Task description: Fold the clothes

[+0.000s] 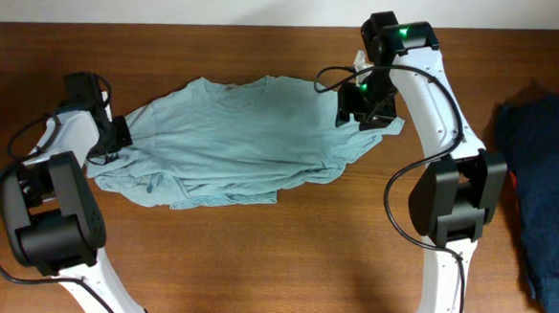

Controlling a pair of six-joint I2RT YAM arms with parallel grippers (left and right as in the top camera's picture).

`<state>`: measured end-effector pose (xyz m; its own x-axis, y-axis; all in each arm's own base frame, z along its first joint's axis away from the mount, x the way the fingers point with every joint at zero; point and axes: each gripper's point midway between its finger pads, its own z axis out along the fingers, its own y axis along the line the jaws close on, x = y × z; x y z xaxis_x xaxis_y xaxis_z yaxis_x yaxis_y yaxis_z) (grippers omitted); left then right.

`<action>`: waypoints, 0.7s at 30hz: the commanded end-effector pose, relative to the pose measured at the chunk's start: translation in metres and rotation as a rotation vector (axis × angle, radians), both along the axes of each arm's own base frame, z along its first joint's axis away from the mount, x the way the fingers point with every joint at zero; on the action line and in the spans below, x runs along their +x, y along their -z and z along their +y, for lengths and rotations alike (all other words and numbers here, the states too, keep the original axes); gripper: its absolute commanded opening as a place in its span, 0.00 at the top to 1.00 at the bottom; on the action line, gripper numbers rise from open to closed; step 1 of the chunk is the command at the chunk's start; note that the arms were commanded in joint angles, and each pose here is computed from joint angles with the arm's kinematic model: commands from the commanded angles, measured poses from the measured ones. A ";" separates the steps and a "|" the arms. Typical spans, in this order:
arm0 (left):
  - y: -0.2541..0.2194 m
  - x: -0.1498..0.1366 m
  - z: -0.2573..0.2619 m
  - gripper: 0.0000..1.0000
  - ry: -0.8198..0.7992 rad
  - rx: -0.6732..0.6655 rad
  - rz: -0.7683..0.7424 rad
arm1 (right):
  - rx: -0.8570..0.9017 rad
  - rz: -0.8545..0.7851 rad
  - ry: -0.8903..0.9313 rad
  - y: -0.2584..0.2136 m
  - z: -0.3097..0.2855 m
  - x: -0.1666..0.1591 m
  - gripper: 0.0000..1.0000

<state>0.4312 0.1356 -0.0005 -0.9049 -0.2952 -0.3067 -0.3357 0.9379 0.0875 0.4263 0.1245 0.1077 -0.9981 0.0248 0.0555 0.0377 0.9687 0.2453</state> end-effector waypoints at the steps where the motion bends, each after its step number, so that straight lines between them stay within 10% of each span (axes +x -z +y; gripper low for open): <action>1: 0.026 -0.016 -0.041 1.00 0.119 -0.072 0.104 | 0.057 0.040 -0.033 0.001 0.023 -0.019 0.51; 9: 0.026 -0.013 -0.060 0.98 0.200 -0.010 0.127 | 0.077 0.068 -0.496 0.025 0.123 -0.089 0.53; 21: 0.026 -0.013 -0.060 0.94 0.229 -0.003 0.132 | -0.157 0.027 -0.678 0.091 0.137 -0.123 0.41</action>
<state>0.4350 0.0882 -0.0004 -0.9578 -0.1116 -0.2649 -0.1548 0.9768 0.1482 0.3014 0.2689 0.0181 -0.8033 -0.5766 0.1490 -0.5597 0.8164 0.1419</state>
